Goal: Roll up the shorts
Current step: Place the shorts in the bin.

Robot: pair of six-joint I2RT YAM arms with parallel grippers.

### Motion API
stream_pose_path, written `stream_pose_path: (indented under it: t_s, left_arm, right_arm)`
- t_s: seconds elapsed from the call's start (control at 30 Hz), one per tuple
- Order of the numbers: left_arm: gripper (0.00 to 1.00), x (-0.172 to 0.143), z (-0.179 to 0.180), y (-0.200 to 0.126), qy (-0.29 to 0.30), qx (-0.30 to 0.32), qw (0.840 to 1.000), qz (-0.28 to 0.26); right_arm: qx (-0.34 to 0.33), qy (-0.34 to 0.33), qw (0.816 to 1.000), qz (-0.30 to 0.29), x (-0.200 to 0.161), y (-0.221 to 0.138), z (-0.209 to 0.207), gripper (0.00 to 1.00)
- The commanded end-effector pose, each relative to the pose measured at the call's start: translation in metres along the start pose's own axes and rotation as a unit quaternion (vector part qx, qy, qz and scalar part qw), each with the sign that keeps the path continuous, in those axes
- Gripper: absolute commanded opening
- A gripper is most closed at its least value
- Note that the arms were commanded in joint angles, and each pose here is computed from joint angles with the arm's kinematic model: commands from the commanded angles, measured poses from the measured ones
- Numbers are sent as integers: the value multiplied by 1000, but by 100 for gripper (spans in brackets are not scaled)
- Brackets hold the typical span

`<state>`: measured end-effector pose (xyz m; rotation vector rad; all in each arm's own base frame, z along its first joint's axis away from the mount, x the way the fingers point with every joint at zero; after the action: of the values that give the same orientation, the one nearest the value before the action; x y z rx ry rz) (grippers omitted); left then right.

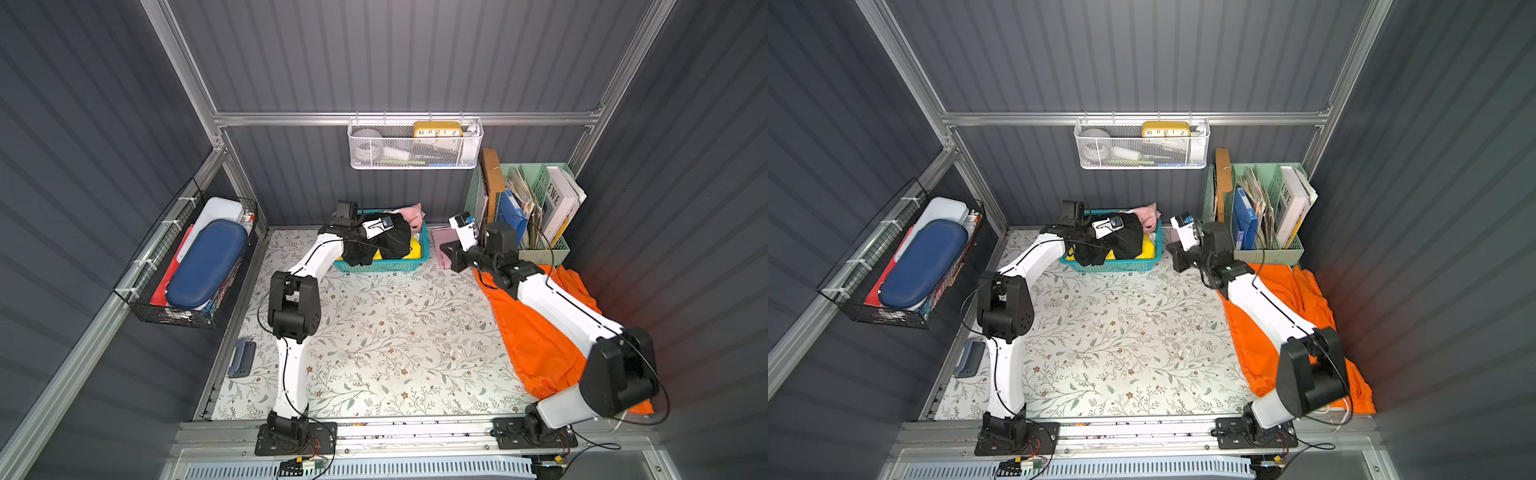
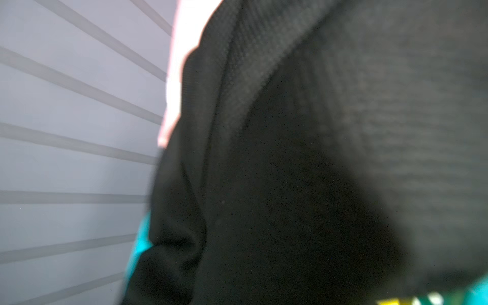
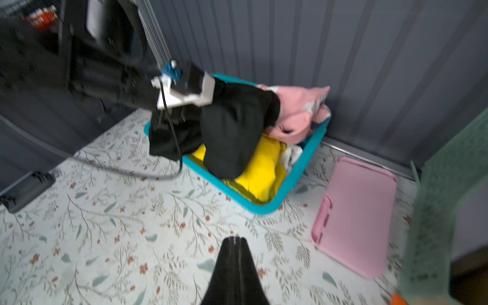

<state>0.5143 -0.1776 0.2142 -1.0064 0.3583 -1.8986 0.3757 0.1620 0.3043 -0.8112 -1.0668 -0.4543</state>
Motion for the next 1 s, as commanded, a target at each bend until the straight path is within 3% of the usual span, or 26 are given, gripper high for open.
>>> stream_pose_path:
  t_s: [0.0,0.23,0.4,0.7,0.77,0.8,0.97]
  left_arm:
    - [7,3,-3,8,12,-5,999,-38]
    - [23,-3,-18,16,-2,-38,998,-50]
    - [35,-3,-19,11,-10,-48,997,-64]
    - [60,-1,-16,8,-25,-53,995,-79]
    - [69,4,-11,2,-31,-52,994,-91]
    - [99,6,-8,-2,-33,-50,993,-101]
    - [100,17,14,-26,-49,-37,987,-146]
  right_arm:
    - [30,30,999,-7,19,38,12,0]
    - [39,125,991,15,23,121,3,0]
    - [68,185,981,1,17,155,-3,0]
    - [77,260,961,52,-11,206,-11,0]
    - [64,278,955,79,-19,217,-14,0]
    - [57,286,952,90,-24,222,-17,0]
    - [24,301,945,121,-42,232,-25,0]
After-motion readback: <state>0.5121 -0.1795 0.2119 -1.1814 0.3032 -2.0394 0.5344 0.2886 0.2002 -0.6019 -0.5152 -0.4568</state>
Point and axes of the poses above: each gripper's point midway between its finger pads, its own y axis out along the fingers, its own z axis along the line the jaws close on, x = y × z, the point moved 10 cm from there along -y, back along the fingers, and after that the axes turned 6 degrees about y, right-handed, at the moved point
